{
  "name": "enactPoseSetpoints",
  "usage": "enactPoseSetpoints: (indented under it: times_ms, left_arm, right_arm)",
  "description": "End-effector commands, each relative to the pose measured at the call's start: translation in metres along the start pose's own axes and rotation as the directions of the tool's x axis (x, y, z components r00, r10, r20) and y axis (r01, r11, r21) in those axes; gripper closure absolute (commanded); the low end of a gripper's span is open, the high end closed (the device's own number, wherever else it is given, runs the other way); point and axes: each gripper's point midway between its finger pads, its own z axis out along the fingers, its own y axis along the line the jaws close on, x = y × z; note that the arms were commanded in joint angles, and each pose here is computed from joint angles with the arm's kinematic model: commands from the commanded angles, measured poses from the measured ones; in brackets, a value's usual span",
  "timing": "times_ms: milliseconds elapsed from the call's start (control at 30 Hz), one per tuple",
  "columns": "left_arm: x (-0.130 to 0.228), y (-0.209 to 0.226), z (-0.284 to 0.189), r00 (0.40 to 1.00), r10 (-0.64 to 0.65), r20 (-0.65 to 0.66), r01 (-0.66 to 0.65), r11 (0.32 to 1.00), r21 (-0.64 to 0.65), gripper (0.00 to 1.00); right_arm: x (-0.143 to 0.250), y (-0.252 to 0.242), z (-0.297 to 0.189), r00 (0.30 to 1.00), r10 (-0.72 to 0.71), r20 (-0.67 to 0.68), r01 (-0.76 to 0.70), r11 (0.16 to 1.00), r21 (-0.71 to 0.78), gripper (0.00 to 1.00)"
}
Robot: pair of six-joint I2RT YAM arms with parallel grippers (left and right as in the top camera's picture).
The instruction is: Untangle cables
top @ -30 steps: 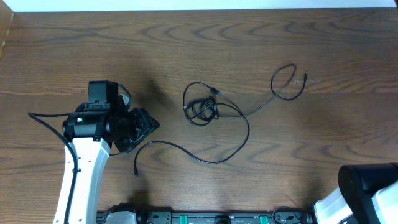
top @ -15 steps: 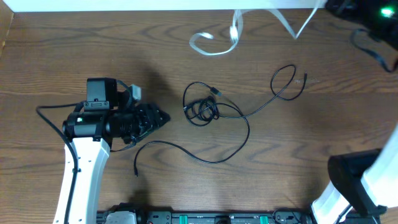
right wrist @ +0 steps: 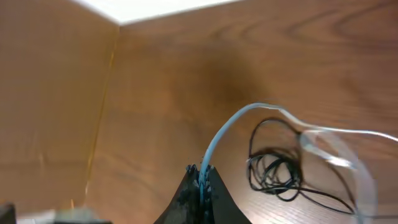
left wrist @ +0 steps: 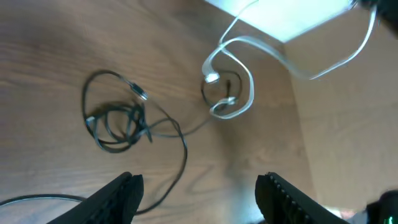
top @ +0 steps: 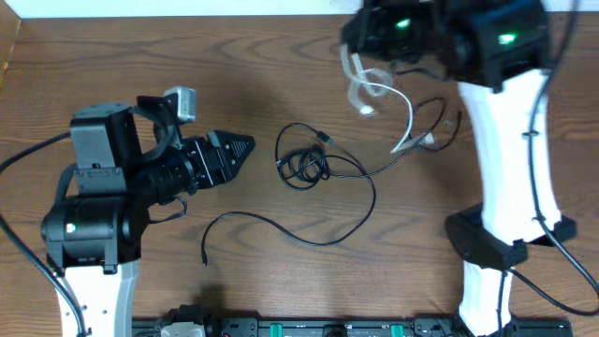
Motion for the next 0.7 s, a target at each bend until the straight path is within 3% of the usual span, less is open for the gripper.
enactPoseSetpoints:
  times_ms: [0,67,167,267,367,533,667]
  left_arm:
    - [-0.014,0.027,0.0,0.959,-0.265,0.097,0.276,0.952,-0.133,0.37]
    - [-0.02,0.037,0.001,0.912,-0.382,0.149,0.403,0.902,-0.153,0.37]
    - [-0.028,0.044,-0.002,0.87,-0.454,0.192,0.482,0.865,-0.141,0.38]
    - [-0.037,0.05,-0.009,0.763,-0.607,0.225,0.634,0.77,-0.071,0.38]
    - [-0.043,0.042,-0.012,0.685,-0.703,0.191,0.714,0.7,0.014,0.38]
    - [-0.045,0.024,-0.012,0.469,-0.88,0.076,0.872,0.475,0.115,0.37]
    - [-0.053,0.008,-0.014,0.354,-0.935,-0.011,0.922,0.347,0.174,0.37]
  right_arm:
    - [0.026,0.028,0.023,0.986,-0.153,-0.067,0.149,0.987,-0.052,0.99]
    - [0.038,0.045,0.025,0.965,-0.252,-0.073,0.246,0.966,-0.086,0.99]
    - [0.044,0.054,0.02,0.956,-0.286,-0.07,0.278,0.954,-0.11,0.99]
    - [0.067,0.08,0.01,0.895,-0.436,-0.095,0.396,0.874,-0.28,0.99]
    - [0.077,0.09,0.007,0.871,-0.481,-0.101,0.425,0.84,-0.338,0.99]
    - [0.082,0.099,0.008,0.812,-0.581,-0.055,0.526,0.77,-0.362,0.99]
    - [0.085,0.112,0.009,0.793,-0.609,-0.02,0.556,0.737,-0.384,0.99]
